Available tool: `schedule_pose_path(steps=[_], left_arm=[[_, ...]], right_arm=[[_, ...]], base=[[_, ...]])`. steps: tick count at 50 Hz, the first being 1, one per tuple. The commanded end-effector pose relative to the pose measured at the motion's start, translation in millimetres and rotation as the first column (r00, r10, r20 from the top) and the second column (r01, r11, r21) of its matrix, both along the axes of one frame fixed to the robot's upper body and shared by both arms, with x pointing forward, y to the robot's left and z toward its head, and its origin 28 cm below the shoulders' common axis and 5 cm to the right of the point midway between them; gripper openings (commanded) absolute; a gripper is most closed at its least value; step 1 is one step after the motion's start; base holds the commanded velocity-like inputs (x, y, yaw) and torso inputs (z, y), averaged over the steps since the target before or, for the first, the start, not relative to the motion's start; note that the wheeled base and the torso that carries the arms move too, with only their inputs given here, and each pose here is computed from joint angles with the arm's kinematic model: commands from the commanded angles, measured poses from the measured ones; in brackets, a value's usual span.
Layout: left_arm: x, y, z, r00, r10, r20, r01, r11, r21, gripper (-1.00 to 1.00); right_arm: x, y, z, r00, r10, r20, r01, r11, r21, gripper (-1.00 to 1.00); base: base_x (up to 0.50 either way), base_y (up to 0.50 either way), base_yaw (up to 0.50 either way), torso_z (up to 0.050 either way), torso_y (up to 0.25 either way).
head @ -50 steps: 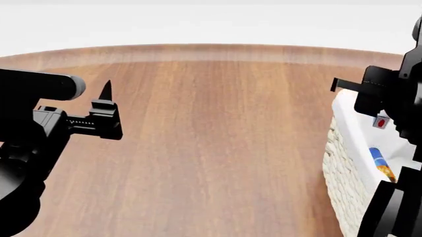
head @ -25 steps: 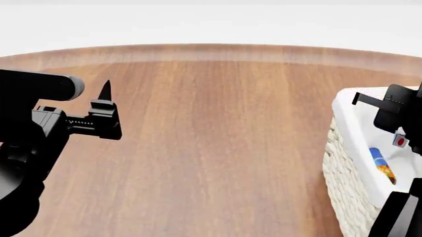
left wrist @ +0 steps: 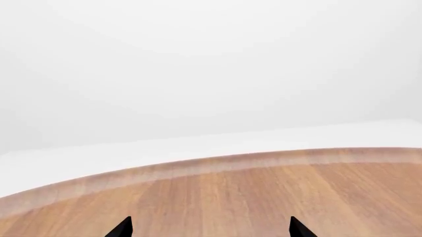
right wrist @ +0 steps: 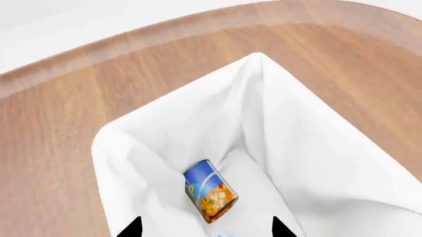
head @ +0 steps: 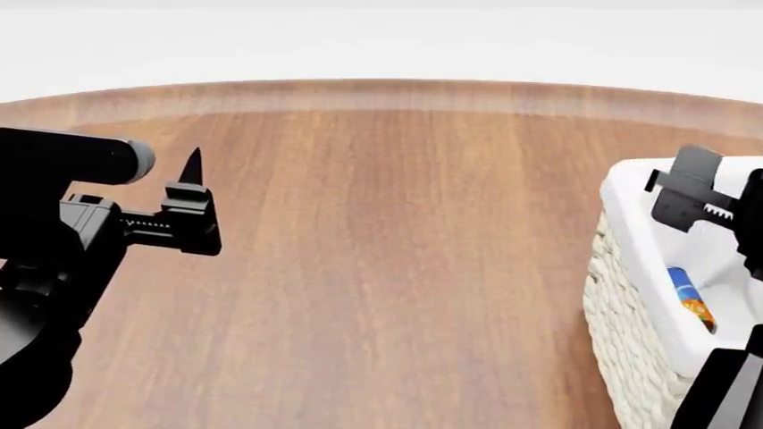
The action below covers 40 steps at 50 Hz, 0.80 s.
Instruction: Pick up the alphabet soup and the cream cheese box, and put them in the basket.
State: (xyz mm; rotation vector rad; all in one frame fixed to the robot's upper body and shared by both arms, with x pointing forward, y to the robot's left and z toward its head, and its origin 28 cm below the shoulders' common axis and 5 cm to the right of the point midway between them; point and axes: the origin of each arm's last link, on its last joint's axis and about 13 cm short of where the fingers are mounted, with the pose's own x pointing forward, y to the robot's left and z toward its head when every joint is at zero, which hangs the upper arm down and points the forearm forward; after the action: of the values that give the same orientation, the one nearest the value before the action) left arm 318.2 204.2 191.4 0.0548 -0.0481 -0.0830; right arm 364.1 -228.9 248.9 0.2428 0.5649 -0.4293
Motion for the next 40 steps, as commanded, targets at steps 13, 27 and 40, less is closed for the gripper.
schedule_pose_path(steps=[13, 27, 40], left_arm=[[0.7, 0.4, -1.3, 1.000, 0.005, -0.006, -0.005, 1.000, 0.002, 1.00], [-8.5, -2.5, 1.9, 0.999, 0.002, 0.039, 0.000, 0.998, -0.068, 1.00], [-22.9, -6.2, 5.5, 0.994, 0.001, 0.106, 0.011, 0.994, -0.110, 1.00]], right_arm=[[-2.3, 33.3, 38.2, 0.895, 0.221, 0.387, -0.093, 0.942, -0.323, 1.00], [-33.9, 68.8, -2.5, 0.707, 0.455, 0.541, -0.306, 0.887, -0.346, 1.00], [-63.1, 98.1, -39.9, 0.621, 0.580, 0.527, -0.309, 0.800, -0.515, 1.00]], base=[[0.00, 0.00, 0.00, 0.000, 0.000], [0.00, 0.00, 0.00, 0.000, 0.000], [0.00, 0.00, 0.00, 0.000, 0.000]])
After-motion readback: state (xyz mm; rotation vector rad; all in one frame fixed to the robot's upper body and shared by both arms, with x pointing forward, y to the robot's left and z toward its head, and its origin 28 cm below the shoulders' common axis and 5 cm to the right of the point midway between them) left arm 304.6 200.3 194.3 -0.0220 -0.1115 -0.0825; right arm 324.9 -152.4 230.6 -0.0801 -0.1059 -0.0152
